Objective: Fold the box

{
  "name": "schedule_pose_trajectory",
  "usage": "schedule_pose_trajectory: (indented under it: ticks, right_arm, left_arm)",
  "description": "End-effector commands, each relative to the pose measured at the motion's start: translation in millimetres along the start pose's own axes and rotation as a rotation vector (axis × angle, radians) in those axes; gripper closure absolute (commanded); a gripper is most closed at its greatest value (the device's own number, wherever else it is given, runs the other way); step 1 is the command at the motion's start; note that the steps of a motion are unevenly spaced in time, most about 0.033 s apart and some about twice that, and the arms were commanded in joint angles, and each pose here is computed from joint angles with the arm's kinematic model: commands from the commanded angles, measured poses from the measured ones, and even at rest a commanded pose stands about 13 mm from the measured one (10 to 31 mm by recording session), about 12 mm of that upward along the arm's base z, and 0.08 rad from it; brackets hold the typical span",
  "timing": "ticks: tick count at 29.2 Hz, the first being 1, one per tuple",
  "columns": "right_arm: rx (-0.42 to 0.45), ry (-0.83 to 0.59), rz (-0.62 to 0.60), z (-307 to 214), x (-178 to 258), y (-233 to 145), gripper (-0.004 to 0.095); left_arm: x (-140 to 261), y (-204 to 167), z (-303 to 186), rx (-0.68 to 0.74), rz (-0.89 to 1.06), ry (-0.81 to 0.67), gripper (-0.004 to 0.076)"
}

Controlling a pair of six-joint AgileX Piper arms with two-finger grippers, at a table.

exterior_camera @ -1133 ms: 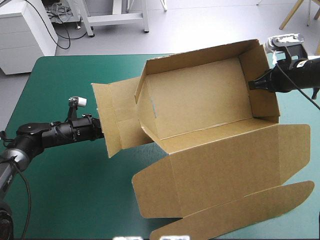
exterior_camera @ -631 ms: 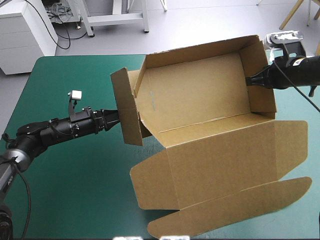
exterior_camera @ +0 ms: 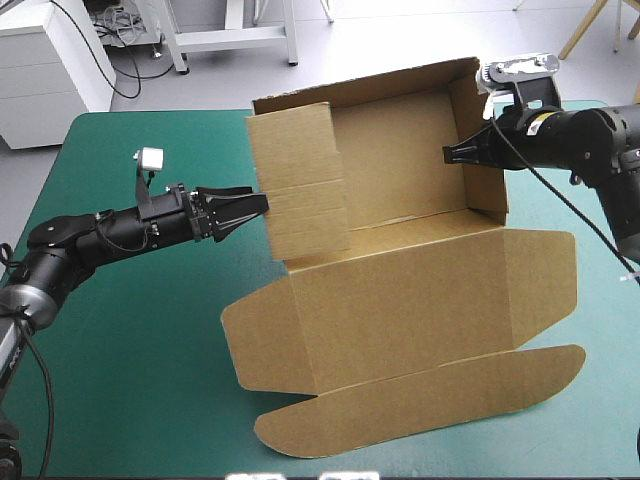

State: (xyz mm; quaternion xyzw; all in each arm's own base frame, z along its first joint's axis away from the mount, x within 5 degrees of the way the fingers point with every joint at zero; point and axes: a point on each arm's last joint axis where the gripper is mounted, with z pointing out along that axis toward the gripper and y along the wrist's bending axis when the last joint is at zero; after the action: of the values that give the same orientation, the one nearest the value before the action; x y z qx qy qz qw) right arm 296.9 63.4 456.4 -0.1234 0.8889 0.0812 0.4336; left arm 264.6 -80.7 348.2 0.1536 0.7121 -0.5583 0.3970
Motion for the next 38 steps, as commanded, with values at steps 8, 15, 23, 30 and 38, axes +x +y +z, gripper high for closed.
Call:
schedule_pose_trajectory:
  ticks: [8,15,23,30,38]
  right_arm:
    - [-0.019,-0.137,0.017,-22.1,-13.4,5.9,0.0916]
    - [-0.018,-0.154,0.028,-22.3,-15.0,5.9,0.0915]
    - [0.005,-0.213,0.061,-23.2,-20.2,3.5,0.0910]
    - [-0.036,-0.250,0.111,-23.3,-23.8,6.3,0.0910]
    - [-0.052,-0.244,0.122,-23.2,-23.4,7.7,0.0910]
  left_arm:
    - [-29.1,-61.9,23.1,0.069,0.147,0.048,0.0078]
    - [-40.8,-83.2,49.0,-0.207,0.258,0.073,0.0119]
    - [-59.9,-115.6,61.4,-0.419,0.313,-0.062,0.0142]
    - [-53.3,-122.0,76.8,-0.505,0.406,-0.096,0.0253]
    - [-49.0,-107.9,90.6,-0.562,0.420,-0.068,0.0536]
